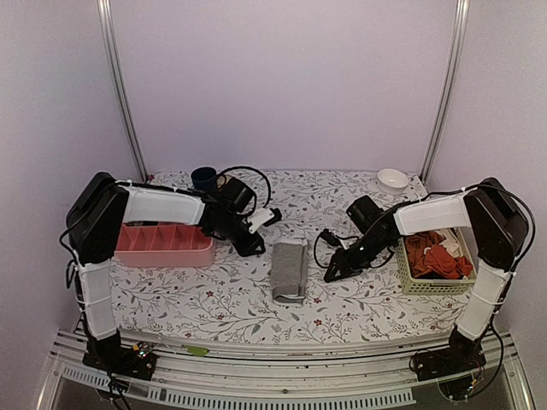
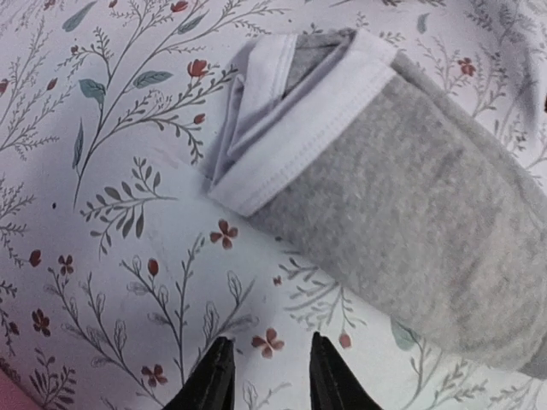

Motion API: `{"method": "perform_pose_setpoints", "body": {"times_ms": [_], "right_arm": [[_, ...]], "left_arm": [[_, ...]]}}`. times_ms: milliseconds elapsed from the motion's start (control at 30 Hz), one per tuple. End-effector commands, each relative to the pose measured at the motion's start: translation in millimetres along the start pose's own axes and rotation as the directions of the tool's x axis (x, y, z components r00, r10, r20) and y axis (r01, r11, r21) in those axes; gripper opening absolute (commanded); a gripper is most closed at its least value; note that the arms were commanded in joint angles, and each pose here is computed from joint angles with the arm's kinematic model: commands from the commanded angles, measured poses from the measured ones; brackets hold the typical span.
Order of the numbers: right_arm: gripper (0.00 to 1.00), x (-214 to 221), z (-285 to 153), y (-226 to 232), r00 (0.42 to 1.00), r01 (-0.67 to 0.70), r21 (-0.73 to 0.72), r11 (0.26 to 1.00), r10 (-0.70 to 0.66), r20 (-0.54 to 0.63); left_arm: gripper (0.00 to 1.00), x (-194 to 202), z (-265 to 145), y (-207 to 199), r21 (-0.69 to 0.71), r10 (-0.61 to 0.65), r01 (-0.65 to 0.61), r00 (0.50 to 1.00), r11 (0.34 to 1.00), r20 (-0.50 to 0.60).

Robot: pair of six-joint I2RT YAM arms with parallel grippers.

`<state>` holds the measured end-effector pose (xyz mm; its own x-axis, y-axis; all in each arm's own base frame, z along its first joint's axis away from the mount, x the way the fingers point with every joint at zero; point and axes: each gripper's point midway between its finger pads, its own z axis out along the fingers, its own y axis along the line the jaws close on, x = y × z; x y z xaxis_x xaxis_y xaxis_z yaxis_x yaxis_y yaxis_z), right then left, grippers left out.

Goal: Roll the underwear
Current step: Rotate the underwear at the center of the board, then smooth out the underwear at the center of the board.

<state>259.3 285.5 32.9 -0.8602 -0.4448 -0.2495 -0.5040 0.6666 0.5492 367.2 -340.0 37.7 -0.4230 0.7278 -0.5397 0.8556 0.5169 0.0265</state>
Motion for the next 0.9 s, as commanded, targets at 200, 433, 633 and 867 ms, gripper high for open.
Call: {"method": "perform_pose_setpoints", "body": {"times_ms": [200,433,633,867], "right_arm": [[0.25,-18.0,-1.2,44.1,0.997,-0.002,-0.229,0.973,0.02,0.078],[0.22,-11.3,12.5,45.9,0.99,-0.109,-0.317,0.942,0.13,0.045],[0.2,-16.2,26.9,38.8,0.983,-0.159,-0.326,0.932,0.178,0.032],[0.13,-16.3,46.2,36.2,0.98,-0.186,-0.331,0.925,0.198,0.003]], "left_arm": [[0.33,-5.6,-82.5,-96.6,0.208,0.065,-0.114,0.971,0.971,0.228],[0.29,-5.1,-69.8,-132.5,0.278,0.093,-0.162,0.965,0.947,0.245],[0.23,3.9,-39.1,-143.0,0.302,0.119,-0.173,0.975,0.938,0.189],[0.18,12.0,-13.7,-153.1,0.323,0.174,-0.212,0.974,0.922,0.144]]}}
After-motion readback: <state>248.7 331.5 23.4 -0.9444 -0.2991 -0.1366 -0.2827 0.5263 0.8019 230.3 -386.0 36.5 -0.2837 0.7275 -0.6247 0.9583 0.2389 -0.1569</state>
